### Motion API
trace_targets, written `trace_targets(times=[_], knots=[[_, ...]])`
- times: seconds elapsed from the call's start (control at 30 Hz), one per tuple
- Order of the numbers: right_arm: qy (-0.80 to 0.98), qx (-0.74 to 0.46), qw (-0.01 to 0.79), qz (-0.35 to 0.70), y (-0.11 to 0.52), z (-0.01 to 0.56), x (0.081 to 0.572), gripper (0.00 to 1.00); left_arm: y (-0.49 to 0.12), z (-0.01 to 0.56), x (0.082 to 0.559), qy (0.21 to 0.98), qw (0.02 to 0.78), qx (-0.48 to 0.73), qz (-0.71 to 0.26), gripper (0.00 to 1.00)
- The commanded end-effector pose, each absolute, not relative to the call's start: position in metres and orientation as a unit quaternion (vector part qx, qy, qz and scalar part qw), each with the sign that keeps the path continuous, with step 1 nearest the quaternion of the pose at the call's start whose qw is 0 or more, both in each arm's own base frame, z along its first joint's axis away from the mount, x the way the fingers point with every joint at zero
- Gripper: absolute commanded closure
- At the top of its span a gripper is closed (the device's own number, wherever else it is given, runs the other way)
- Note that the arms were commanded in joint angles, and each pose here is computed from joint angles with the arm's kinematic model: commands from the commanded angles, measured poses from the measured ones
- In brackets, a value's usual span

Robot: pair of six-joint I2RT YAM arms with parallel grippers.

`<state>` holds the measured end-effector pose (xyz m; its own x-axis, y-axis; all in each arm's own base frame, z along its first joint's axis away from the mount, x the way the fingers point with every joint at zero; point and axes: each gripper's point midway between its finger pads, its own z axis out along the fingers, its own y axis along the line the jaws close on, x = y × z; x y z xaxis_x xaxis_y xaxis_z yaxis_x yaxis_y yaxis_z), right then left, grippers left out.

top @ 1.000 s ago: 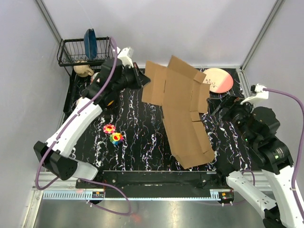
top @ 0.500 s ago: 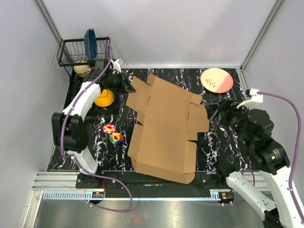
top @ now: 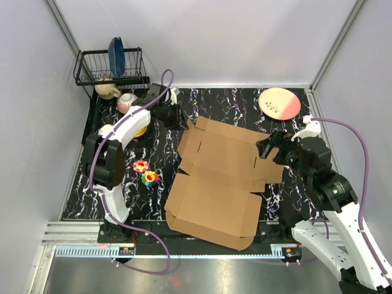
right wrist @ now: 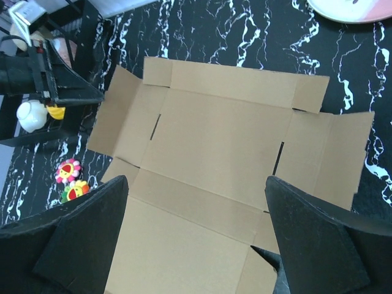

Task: Fold the paper box

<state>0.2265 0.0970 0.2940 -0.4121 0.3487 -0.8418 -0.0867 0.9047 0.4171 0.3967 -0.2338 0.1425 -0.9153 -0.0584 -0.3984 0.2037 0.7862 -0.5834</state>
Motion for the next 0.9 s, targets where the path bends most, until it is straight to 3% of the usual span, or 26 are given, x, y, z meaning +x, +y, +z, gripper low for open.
trace_targets(times=[0.0, 0.13, 0.23, 0.4, 0.43, 0.47, 0.73, 0.87], knots=[[0.811, 0.083, 0.544, 0.199, 0.099, 0.295, 0.238, 0.0, -0.179, 0.172, 0.426, 0.925, 0.309, -0.035, -0.218, 0.65], [0.806, 0.122, 0.552, 0.178, 0.094, 0.287, 0.256, 0.01, -0.151, 0.238, 0.427, 0.891, 0.404, -0.076, -0.192, 0.46], [0.801, 0.121, 0.555, 0.188, 0.102, 0.286, 0.267, 0.03, -0.147, 0.275, 0.414, 0.856, 0.461, -0.086, -0.215, 0.4], [0.827, 0.054, 0.507, 0.236, 0.147, 0.281, 0.289, 0.02, -0.175, 0.265, 0.386, 0.82, 0.482, -0.062, -0.302, 0.26], [0.827, 0.052, 0.502, 0.248, 0.153, 0.287, 0.292, 0.02, -0.178, 0.261, 0.391, 0.819, 0.486, -0.054, -0.3, 0.18], [0.83, 0.042, 0.491, 0.261, 0.161, 0.285, 0.292, 0.02, -0.18, 0.257, 0.396, 0.823, 0.485, -0.05, -0.293, 0.01], [0.846, 0.041, 0.45, 0.282, 0.179, 0.251, 0.3, 0.02, -0.223, 0.203, 0.472, 0.873, 0.399, -0.012, -0.282, 0.01], [0.86, 0.043, 0.432, 0.268, 0.18, 0.229, 0.305, 0.03, -0.24, 0.169, 0.485, 0.884, 0.376, -0.004, -0.277, 0.18]])
